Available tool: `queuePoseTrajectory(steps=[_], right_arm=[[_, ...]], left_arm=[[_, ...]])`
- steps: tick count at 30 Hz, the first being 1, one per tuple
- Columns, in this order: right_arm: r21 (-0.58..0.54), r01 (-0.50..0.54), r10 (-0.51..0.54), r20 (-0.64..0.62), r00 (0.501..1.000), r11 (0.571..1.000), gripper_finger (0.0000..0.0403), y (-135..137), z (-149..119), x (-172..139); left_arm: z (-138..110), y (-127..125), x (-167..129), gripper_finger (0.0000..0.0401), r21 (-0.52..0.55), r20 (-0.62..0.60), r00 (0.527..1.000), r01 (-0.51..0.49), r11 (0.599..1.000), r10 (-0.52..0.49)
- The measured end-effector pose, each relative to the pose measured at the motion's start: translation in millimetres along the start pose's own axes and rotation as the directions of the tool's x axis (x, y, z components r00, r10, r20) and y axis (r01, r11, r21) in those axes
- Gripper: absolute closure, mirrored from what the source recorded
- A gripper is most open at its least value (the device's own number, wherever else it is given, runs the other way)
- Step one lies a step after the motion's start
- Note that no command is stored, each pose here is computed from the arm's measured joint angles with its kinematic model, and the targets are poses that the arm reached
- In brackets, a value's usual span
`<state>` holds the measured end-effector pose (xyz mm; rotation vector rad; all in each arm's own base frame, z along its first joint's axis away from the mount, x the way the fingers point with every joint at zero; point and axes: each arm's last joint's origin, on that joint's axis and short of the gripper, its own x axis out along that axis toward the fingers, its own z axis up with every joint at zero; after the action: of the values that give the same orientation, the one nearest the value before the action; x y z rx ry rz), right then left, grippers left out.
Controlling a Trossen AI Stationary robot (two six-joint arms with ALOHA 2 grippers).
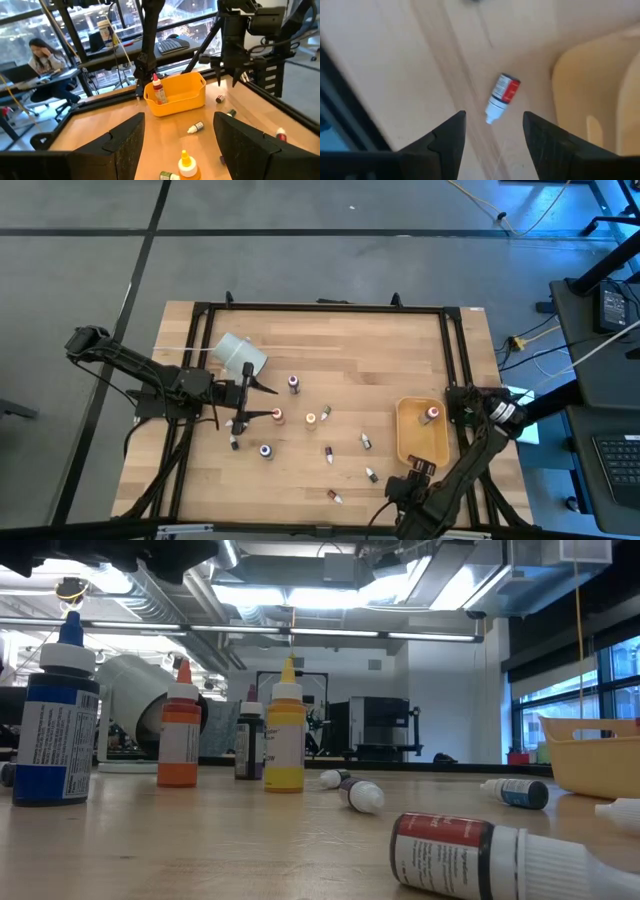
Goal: Pick & Place food coloring
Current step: Put the small red food coloring bottle into the yellow bin
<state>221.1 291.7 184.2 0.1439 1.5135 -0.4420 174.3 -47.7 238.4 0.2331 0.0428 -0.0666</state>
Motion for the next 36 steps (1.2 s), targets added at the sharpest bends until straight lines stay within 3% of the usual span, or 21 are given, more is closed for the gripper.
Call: queuePoseTrajectory(steps=[6, 16, 36], right_arm=[[0.040, 0.012, -0.011, -0.010, 1.000, 0.999, 0.0205, -2, -3, 11], [0.084, 0.064, -0.060, -0.043, 0.997, 0.994, 0.0205, -10, -8, 31], [0.057, -0.024, 0.025, -0.021, 0.999, 0.998, 0.0211, -4, -8, 44]], left_arm=[[0, 0, 0, 0.0173, 0.028, 0.000, 1.000, 0.000, 1.000, 0.000], [0, 0, 0, 0.0171, -0.033, 0.000, 1.000, 0.001, 0.999, -0.001], [0, 0, 0, 0.0172, -0.031, 0.000, 1.000, 0.001, 1.000, -0.001]])
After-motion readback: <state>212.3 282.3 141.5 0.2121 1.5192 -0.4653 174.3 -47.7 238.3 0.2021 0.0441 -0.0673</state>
